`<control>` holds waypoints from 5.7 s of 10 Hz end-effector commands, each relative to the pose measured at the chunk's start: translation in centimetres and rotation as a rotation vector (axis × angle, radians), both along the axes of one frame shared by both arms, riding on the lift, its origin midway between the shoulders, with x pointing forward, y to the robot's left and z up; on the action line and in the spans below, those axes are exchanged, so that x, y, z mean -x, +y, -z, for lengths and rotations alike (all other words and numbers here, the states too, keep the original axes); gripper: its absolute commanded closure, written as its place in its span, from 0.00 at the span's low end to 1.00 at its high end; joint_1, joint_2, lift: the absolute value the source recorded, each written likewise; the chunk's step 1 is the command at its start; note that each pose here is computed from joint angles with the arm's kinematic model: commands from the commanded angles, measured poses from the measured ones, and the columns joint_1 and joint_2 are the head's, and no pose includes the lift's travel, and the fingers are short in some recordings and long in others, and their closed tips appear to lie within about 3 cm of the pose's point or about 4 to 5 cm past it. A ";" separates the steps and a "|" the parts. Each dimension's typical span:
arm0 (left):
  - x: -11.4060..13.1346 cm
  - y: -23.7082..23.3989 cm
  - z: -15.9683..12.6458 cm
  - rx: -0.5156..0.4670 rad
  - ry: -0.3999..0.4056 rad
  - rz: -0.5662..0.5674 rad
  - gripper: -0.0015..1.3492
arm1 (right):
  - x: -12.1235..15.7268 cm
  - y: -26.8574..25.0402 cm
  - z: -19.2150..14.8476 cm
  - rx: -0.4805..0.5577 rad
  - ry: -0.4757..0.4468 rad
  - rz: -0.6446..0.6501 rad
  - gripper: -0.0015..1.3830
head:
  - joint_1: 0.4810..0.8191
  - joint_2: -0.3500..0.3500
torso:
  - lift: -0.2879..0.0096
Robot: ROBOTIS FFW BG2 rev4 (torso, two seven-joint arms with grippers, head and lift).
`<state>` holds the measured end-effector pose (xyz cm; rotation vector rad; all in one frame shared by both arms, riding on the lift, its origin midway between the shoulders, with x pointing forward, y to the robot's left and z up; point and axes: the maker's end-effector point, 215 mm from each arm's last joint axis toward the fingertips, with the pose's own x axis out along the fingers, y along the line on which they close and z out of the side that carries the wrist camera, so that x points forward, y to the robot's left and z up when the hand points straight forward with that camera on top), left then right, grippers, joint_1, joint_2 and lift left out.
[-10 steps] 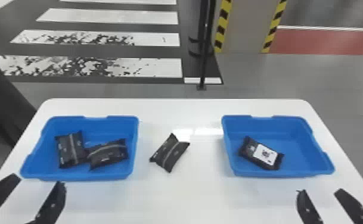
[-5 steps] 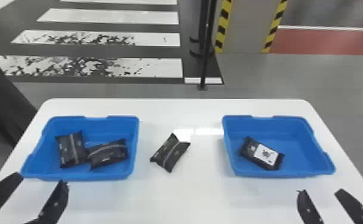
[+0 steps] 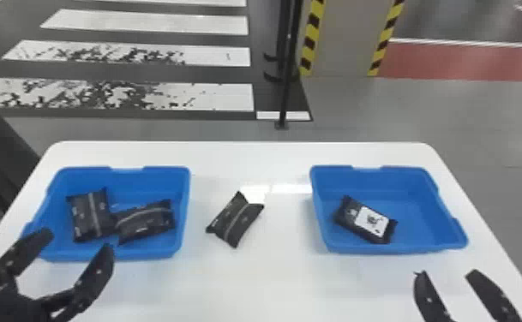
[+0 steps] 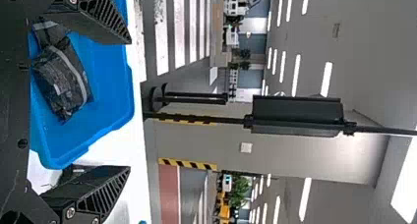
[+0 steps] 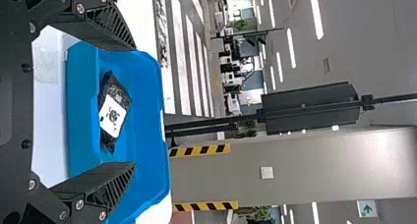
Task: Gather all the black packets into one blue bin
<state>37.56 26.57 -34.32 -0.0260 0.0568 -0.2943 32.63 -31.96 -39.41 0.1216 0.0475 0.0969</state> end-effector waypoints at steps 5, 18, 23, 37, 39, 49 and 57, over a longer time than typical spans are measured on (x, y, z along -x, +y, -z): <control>-7.2 -10.3 3.2 -0.036 0.136 0.266 0.09 | 0.0 0.0 0.1 -0.010 -0.001 0.004 0.15 | 0.63 0.26 | 0.60; -16.9 -18.3 11.8 -0.384 0.629 0.400 0.06 | -0.7 0.6 0.2 -0.033 -0.009 -0.002 0.15 | 0.63 0.09 | 0.60; -17.3 -22.0 14.9 -0.534 0.676 0.528 0.05 | -0.8 0.9 0.8 -0.052 -0.003 -0.001 0.15 | 0.63 0.04 | 0.60; -18.4 -24.5 17.7 -0.619 0.559 0.593 0.89 | -1.0 1.5 1.8 -0.098 0.007 0.002 0.15 | 0.63 0.00 | 0.60; -19.8 -25.1 15.5 -0.582 0.447 0.605 0.89 | -0.8 1.4 1.8 -0.102 0.008 0.004 0.15 | 0.63 0.01 | 0.60; -15.7 -0.1 3.2 -0.404 0.254 0.118 0.51 | 0.0 1.6 1.5 -0.101 0.013 0.000 0.15 | 0.63 0.33 | 0.60; -4.4 1.0 -2.4 -0.100 -0.085 0.063 0.16 | -5.0 5.0 -3.3 0.111 -0.025 -0.128 0.13 | 0.63 0.52 | 0.60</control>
